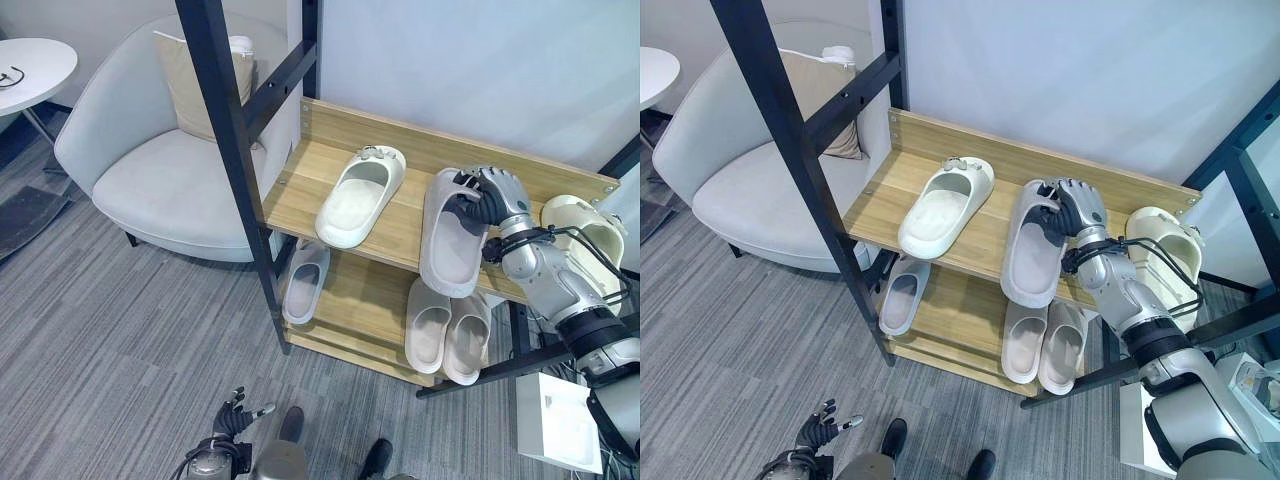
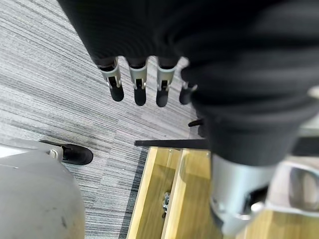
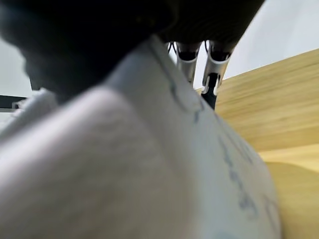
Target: Arrange the slippers neatly on the shoe rack.
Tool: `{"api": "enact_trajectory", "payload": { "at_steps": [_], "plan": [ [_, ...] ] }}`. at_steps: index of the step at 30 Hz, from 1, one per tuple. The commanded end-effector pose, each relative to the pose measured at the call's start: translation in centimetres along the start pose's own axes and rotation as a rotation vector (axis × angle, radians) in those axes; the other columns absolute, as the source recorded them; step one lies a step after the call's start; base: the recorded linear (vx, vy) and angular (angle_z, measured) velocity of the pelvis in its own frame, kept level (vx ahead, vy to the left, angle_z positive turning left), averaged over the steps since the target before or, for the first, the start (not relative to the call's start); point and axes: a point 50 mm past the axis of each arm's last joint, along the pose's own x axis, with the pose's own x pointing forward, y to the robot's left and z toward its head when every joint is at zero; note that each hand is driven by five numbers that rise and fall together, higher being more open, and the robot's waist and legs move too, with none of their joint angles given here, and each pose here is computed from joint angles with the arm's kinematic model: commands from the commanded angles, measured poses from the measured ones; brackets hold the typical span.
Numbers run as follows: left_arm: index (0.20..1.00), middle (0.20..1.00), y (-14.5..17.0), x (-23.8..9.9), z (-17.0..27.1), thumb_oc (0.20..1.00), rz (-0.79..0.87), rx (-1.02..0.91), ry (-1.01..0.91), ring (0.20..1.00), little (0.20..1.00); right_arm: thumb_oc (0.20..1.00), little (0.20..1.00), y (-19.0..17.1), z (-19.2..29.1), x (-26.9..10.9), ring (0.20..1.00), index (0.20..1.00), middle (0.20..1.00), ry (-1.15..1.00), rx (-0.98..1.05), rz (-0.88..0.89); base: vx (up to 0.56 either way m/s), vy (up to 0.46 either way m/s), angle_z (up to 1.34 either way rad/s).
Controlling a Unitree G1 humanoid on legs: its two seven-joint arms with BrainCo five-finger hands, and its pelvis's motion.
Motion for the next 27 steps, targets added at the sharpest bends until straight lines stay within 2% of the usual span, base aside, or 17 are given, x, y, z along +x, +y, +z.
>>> {"api": "enact_trajectory", "payload": {
  "at_steps": [1, 2, 3, 5, 6, 8, 9, 10, 11, 13, 15, 17, 19, 21, 22, 24, 27],
  "plan": [
    [1.0, 1.0, -0.2, 0.7, 2.3, 1.0, 0.0, 0.016, -0.097, 1.0, 1.0, 0.2, 0.2, -4.9, 1.8, 1.3, 0.2, 0.2, 0.2, -0.117, -0.048, -0.196, 0.0, 0.0, 0.0],
    [1.0, 1.0, -0.2, 0.7, 2.3, 1.0, 0.0, 0.017, -0.097, 1.0, 1.0, 0.2, 0.2, -4.9, 1.8, 1.3, 0.2, 0.2, 0.2, -0.115, -0.048, -0.196, -0.02, -0.026, 0.03],
    [1.0, 1.0, -0.1, 0.7, 2.2, 1.0, 0.012, 0.003, -0.09, 1.0, 1.0, 0.2, 0.2, -6.8, 3.4, 0.9, 0.2, 0.2, 0.2, -0.179, 0.025, -0.313, -0.01, -0.016, 0.03],
    [1.0, 1.0, -0.2, 0.7, 2.1, 1.0, 0.014, 0.003, -0.083, 1.0, 1.0, 0.2, 0.2, -7.2, 3.8, 0.3, 0.2, 0.2, 0.2, -0.195, 0.069, -0.348, -0.02, -0.028, 0.02],
    [1.0, 1.0, -0.4, 0.8, 2.2, 1.0, 0.026, -0.018, -0.083, 1.0, 1.0, 0.2, 0.2, -9.2, 5.7, -0.9, 0.2, 0.2, 0.2, -0.27, 0.235, -0.508, -0.02, -0.032, -0.03],
    [1.0, 1.0, -0.3, 0.7, 2.2, 1.0, 0.03, -0.019, -0.083, 1.0, 1.0, 0.2, 0.2, -9.8, 6.3, -1.7, 0.2, 0.2, 0.2, -0.292, 0.31, -0.565, -0.01, -0.044, -0.03],
    [1.0, 1.0, -0.5, 0.6, 1.8, 1.0, 0.037, -0.023, -0.072, 1.0, 1.0, 0.2, 0.2, -11.7, 8.3, -3.2, 0.2, 0.2, 0.2, -0.392, 0.47, -0.712, -0.01, -0.047, -0.09],
    [1.0, 1.0, -0.4, 0.6, 1.8, 1.0, 0.038, -0.021, -0.073, 1.0, 1.0, 0.2, 0.2, -11.7, 8.2, -3.2, 0.2, 0.2, 0.2, -0.39, 0.47, -0.713, -0.01, -0.046, -0.08],
    [1.0, 1.0, -0.6, 0.5, 1.7, 1.0, 0.036, -0.024, -0.066, 1.0, 1.0, 0.2, 0.2, -12.2, 9.1, -4.0, 0.2, 0.2, 0.2, -0.444, 0.557, -0.746, -0.02, -0.018, -0.04],
    [1.0, 1.0, -1.0, 0.4, 1.3, 1.0, 0.033, -0.024, -0.052, 1.0, 1.0, 0.2, 0.2, -12.7, 11.1, -5.4, 0.2, 0.2, 0.2, -0.561, 0.834, -0.785, -0.02, -0.045, -0.03],
    [1.0, 1.0, -1.3, 0.2, 0.9, 1.0, 0.03, -0.032, -0.037, 1.0, 1.0, 0.2, 0.2, -11.6, 12.7, -5.9, 0.2, 0.2, 0.2, -0.631, 1.148, -0.684, -0.04, -0.046, -0.06],
    [1.0, 1.0, -1.3, 0.2, 0.3, 1.0, 0.043, -0.035, -0.001, 1.0, 1.0, 0.2, 0.2, -10.5, 15.3, -6.5, 0.2, 0.2, 0.2, -0.741, 1.409, -0.495, -0.04, -0.043, -0.17],
    [1.0, 1.0, -1.6, 0.1, -0.4, 1.0, 0.051, -0.052, 0.033, 1.0, 1.0, 0.2, 0.2, -9.1, 17.6, -7.2, 0.2, 0.2, 0.2, -0.819, 1.745, -0.255, -0.03, -0.04, -0.17],
    [1.0, 1.0, -2.3, 0.0, -1.0, 1.0, 0.05, -0.067, 0.073, 1.0, 1.0, 0.2, 0.2, -7.2, 21.1, -8.2, 0.2, 0.2, 0.2, -0.872, 2.129, 0.076, -0.03, -0.046, 0.01],
    [1.0, 1.0, -2.7, 0.0, -1.1, 1.0, 0.039, -0.071, 0.079, 1.0, 1.0, 0.2, 0.2, -6.4, 22.7, -8.5, 0.2, 0.2, 0.2, -0.882, 2.211, 0.239, -0.03, -0.041, 0.02],
    [1.0, 1.0, -2.6, 0.2, -0.8, 1.0, 0.049, -0.078, 0.077, 1.0, 1.0, 0.2, 0.2, -5.7, 24.9, -9.0, 0.2, 0.2, 0.2, -0.904, 2.252, 0.433, -0.02, -0.045, 0.02],
    [1.0, 1.0, -2.0, 0.5, -0.5, 1.0, 0.071, -0.088, 0.067, 1.0, 1.0, 0.2, 0.2, -4.9, 26.9, -9.6, 0.2, 0.2, 0.2, -0.949, 2.21, 0.634, -0.01, -0.049, 0.14]
  ]
}}
